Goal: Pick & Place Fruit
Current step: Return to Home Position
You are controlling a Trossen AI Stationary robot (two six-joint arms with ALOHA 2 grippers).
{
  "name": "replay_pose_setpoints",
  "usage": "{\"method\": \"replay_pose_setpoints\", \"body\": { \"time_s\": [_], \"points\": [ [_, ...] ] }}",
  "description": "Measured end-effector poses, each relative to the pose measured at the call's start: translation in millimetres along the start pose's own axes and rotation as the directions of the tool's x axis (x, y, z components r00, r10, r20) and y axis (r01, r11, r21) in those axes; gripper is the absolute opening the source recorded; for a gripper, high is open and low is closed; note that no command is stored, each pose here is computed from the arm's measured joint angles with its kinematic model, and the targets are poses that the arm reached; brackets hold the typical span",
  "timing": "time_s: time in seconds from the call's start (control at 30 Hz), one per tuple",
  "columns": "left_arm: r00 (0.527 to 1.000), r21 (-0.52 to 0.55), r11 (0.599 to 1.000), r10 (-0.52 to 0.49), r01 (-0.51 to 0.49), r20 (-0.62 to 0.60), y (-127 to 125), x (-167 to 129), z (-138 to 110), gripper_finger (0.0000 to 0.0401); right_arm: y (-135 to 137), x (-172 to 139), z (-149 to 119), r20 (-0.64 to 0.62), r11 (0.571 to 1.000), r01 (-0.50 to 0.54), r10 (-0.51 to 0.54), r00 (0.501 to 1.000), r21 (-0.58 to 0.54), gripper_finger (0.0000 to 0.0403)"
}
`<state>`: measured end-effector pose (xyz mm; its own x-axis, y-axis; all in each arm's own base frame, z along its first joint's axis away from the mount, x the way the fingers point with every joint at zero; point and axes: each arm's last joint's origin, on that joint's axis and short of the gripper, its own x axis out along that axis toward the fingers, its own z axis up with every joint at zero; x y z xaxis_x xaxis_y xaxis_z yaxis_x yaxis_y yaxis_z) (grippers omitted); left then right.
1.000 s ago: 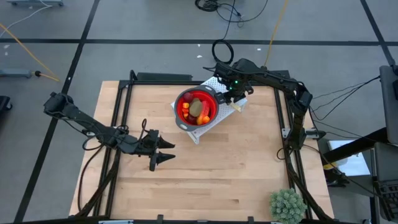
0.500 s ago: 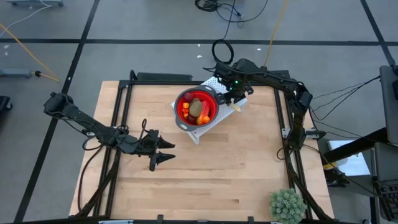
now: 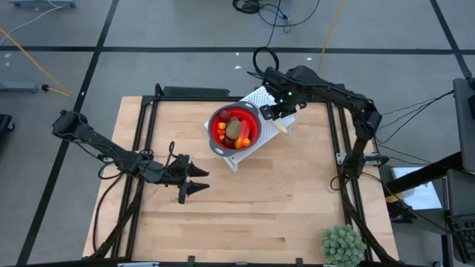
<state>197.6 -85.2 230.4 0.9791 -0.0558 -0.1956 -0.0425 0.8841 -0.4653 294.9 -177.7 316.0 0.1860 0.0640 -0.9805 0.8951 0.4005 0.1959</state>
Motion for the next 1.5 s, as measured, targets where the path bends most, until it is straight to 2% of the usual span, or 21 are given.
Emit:
{"method": "replay_pose_setpoints", "body": {
  "time_s": [0.13,0.2,0.33,0.43,0.57,0.67,0.8,0.87,1.0,1.2,1.37,1.5],
  "points": [
    [1.000,0.000,1.000,-0.001,0.001,0.001,0,0,0,0.0250,-3,-18,-8,0.052,0.999,-0.034,0.034,0.998,-0.012,0.0166],
    [1.000,0.003,1.000,0.000,0.000,0.001,0,0,0,0.0250,-5,-30,-15,0.091,0.997,-0.044,0.050,0.995,-0.067,0.0166],
    [1.000,0.015,1.000,0.000,0.000,0.002,0,0,0,0.0250,-6,-56,-37,0.217,0.986,0.022,0.015,0.976,-0.166,0.0166],
    [1.000,0.005,1.000,0.000,0.000,0.002,0,0,0,0.0250,-6,-77,-55,0.333,0.972,0.070,0.010,0.943,-0.225,0.0157],
    [1.000,0.014,1.000,0.001,-0.001,0.001,0,0,0,0.0250,-7,-103,-79,0.463,0.952,0.094,0.054,0.885,-0.291,0.0117],
    [1.000,0.055,0.999,0.002,-0.002,-0.001,0,0,0,0.0250,-9,-118,-94,0.530,0.940,0.100,0.095,0.842,-0.327,0.0072],
    [1.000,0.045,0.999,0.000,0.000,0.002,0,0,0,0.0250,-10,-133,-113,0.596,0.912,0.133,0.139,0.791,-0.389,0.0013],
    [1.000,0.044,0.999,-0.001,0.001,0.004,0,0,0,0.0250,-9,-139,-121,0.620,0.892,0.158,0.158,0.768,-0.423,0.0006],
    [1.000,0.115,0.993,-0.004,0.003,0.009,0,0,1,0.0250,-9,-136,-135,0.645,0.857,0.183,0.205,0.736,-0.482,0.0009],
    [0.999,0.284,0.959,-0.018,0.008,0.032,-2,-1,4,0.0250,-11,-109,-154,0.653,0.777,0.202,0.322,0.685,-0.596,0.0003],
    [0.999,0.321,0.947,-0.003,-0.011,0.042,2,-5,9,0.0251,-22,-88,-169,0.665,0.727,0.214,0.414,0.622,-0.653,0.0001],
    [0.999,0.334,0.942,0.020,-0.035,0.051,11,-16,20,0.0251,-36,-75,-181,0.665,0.697,0.229,0.455,0.592,-0.680,0.0001]
  ]
}}
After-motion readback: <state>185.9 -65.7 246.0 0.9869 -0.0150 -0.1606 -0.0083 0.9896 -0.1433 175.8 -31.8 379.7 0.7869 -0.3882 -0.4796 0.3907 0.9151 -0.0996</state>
